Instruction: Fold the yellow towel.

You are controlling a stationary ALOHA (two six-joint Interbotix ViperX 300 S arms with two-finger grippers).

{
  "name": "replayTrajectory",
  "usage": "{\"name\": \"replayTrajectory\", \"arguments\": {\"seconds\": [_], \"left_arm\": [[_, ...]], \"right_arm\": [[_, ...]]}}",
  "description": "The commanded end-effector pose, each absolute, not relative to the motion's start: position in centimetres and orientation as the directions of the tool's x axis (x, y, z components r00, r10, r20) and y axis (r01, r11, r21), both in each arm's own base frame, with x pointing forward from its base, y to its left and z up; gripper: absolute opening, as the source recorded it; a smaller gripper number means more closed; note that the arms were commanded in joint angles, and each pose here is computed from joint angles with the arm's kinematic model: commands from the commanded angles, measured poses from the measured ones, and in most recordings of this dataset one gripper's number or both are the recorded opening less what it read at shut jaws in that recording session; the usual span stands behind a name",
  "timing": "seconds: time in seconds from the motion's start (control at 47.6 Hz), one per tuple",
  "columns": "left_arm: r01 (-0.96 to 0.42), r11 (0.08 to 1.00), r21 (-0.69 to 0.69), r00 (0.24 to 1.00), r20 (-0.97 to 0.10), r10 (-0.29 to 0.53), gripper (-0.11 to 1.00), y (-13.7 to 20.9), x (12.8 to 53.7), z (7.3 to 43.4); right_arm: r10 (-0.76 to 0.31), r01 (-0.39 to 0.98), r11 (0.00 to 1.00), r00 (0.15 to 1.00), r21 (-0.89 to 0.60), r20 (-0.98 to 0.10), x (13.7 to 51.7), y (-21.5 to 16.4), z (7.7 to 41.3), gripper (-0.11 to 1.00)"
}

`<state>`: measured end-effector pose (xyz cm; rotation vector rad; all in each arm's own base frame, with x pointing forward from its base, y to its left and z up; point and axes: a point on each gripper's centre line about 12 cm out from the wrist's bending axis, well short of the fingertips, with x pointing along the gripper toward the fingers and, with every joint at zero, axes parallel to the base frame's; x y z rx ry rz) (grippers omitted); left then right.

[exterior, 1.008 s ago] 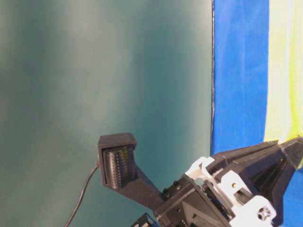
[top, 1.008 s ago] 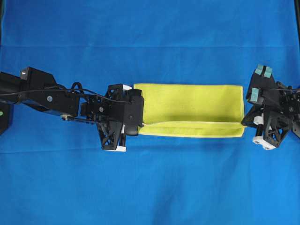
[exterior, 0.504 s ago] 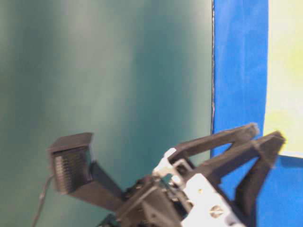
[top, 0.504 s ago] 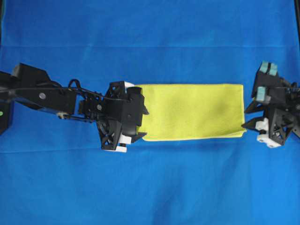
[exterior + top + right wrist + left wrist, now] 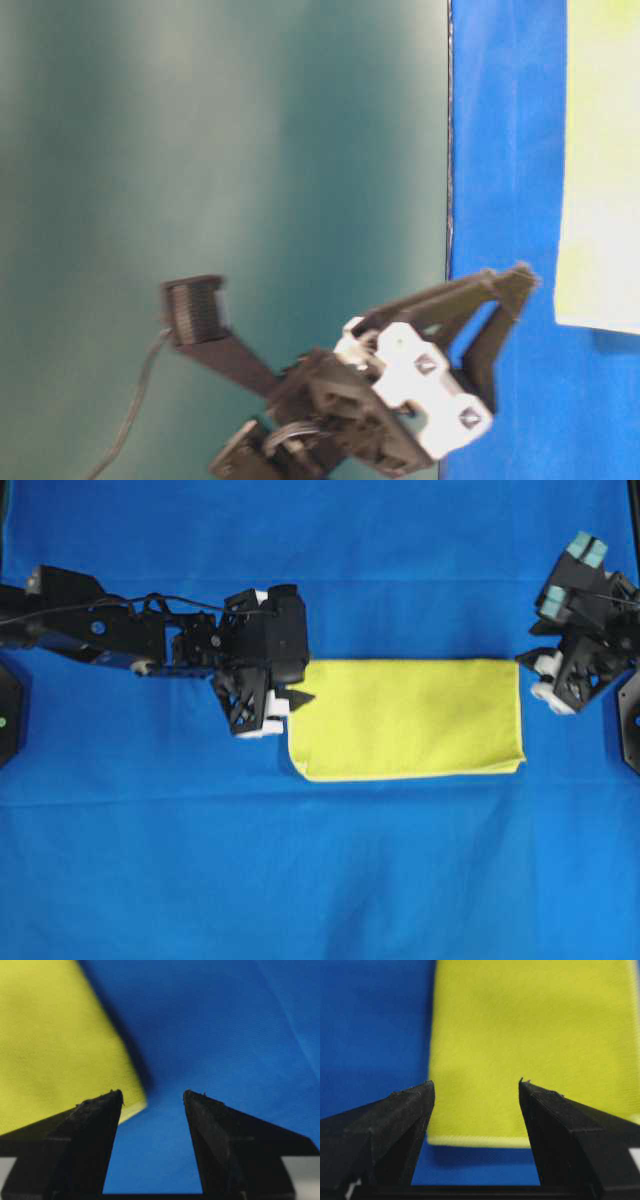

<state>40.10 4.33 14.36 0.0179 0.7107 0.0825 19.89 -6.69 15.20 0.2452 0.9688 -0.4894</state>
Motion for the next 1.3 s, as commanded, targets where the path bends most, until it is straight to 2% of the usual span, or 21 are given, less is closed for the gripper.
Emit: {"name": "replayTrajectory", "arguments": {"seconds": [0.0,0.273,0.567,0.861,0.945,1.134,1.217,1.28], "left_arm": [[-0.073,0.996,0.046,0.772,-0.630,0.085,0.65,4.5,40.7,14.8],[-0.092,0.995,0.046,0.759,-0.644,0.100,0.65,5.3,40.7,12.7],[-0.107,0.993,0.042,0.700,-0.706,0.105,0.64,5.9,40.4,9.3],[-0.108,0.993,0.038,0.683,-0.723,0.102,0.61,5.9,40.0,8.7],[-0.107,0.994,0.038,0.680,-0.726,0.101,0.55,5.9,39.9,9.2],[-0.103,0.994,0.039,0.676,-0.731,0.099,0.20,5.8,39.7,11.1],[-0.109,0.993,0.037,0.677,-0.728,0.102,0.05,6.0,39.5,11.6],[-0.113,0.993,0.035,0.684,-0.722,0.104,0.03,6.0,39.4,12.1]], "right_arm": [[-0.286,0.492,0.870,0.475,-0.018,-0.832,20.7,-7.0,15.0,0.57],[-0.253,0.494,0.869,0.452,0.005,-0.856,21.8,-7.8,12.0,0.57],[-0.214,0.481,0.877,0.412,0.012,-0.886,22.2,-7.6,9.5,0.57],[-0.212,0.481,0.877,0.413,0.015,-0.886,22.2,-7.6,9.4,0.55],[-0.210,0.476,0.879,0.415,0.014,-0.885,22.2,-7.4,9.4,0.47],[-0.204,0.456,0.890,0.434,0.019,-0.877,22.4,-6.9,9.8,0.03],[-0.204,0.454,0.891,0.440,0.021,-0.875,22.3,-6.8,10.0,0.02],[-0.203,0.459,0.888,0.443,0.026,-0.873,22.2,-6.8,10.0,0.02]]}}
